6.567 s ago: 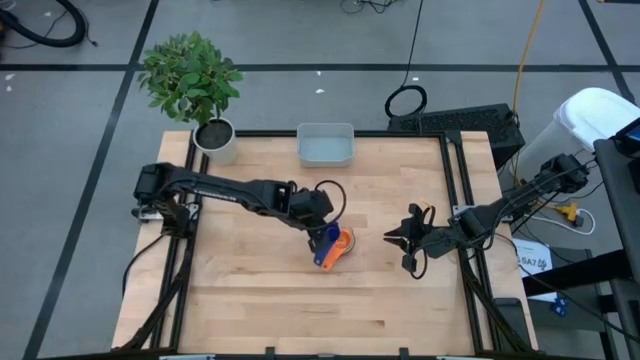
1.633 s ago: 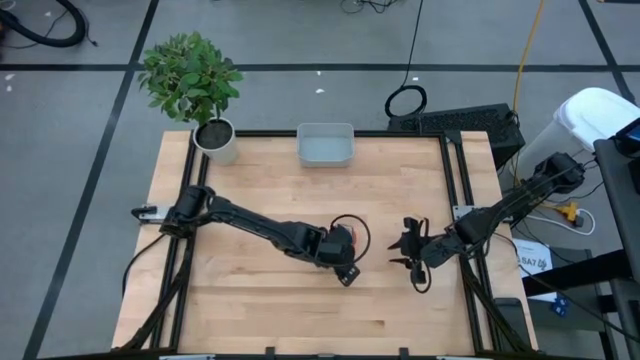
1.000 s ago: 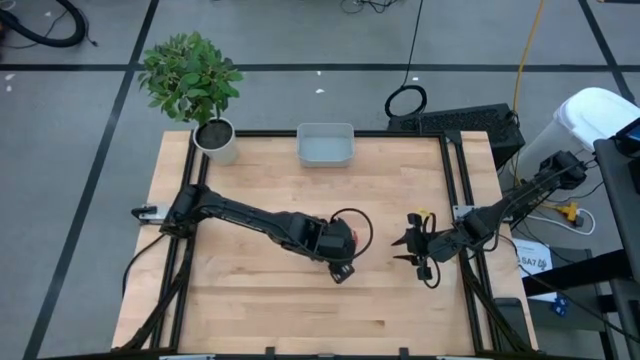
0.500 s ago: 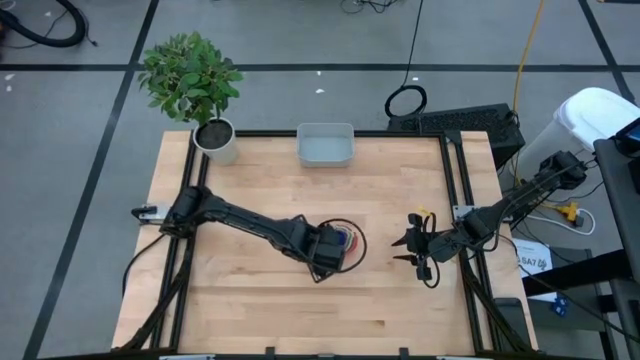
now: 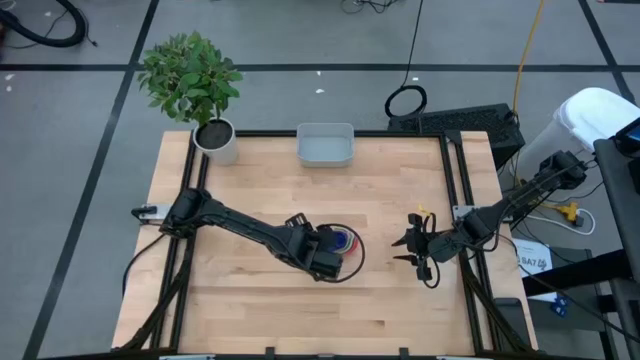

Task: Nest measuring cups in basket
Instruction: Put the stacked measuring cups into the white bin

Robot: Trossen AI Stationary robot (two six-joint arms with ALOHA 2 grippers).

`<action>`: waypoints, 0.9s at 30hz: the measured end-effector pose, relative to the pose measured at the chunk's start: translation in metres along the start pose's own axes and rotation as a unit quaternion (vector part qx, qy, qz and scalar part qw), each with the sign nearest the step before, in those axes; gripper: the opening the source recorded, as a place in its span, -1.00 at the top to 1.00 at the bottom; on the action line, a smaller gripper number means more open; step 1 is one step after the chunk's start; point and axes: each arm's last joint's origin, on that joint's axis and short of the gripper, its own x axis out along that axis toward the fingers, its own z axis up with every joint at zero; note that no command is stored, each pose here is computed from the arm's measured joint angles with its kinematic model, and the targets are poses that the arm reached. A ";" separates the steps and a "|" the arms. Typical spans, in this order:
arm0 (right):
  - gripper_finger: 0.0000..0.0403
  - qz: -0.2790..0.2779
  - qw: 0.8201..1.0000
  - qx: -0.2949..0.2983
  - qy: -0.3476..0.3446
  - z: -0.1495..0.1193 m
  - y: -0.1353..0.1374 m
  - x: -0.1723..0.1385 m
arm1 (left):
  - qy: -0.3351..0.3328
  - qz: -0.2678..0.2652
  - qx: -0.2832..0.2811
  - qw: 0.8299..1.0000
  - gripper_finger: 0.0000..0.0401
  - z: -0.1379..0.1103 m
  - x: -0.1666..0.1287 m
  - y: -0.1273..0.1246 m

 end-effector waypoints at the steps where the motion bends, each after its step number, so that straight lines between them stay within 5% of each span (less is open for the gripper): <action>1: 0.23 0.000 1.000 0.000 0.000 0.000 0.000 0.000 | 0.002 -0.005 -0.001 1.000 -0.39 0.000 0.001 -0.001; 9: 0.23 -0.001 1.000 -0.002 0.005 -0.001 0.000 0.000 | 0.009 -0.038 0.005 0.999 -0.61 -0.010 0.021 -0.013; 27: 0.23 -0.003 1.000 -0.002 0.010 -0.002 -0.001 0.000 | -0.012 -0.057 -0.012 0.998 -0.60 -0.018 0.055 -0.013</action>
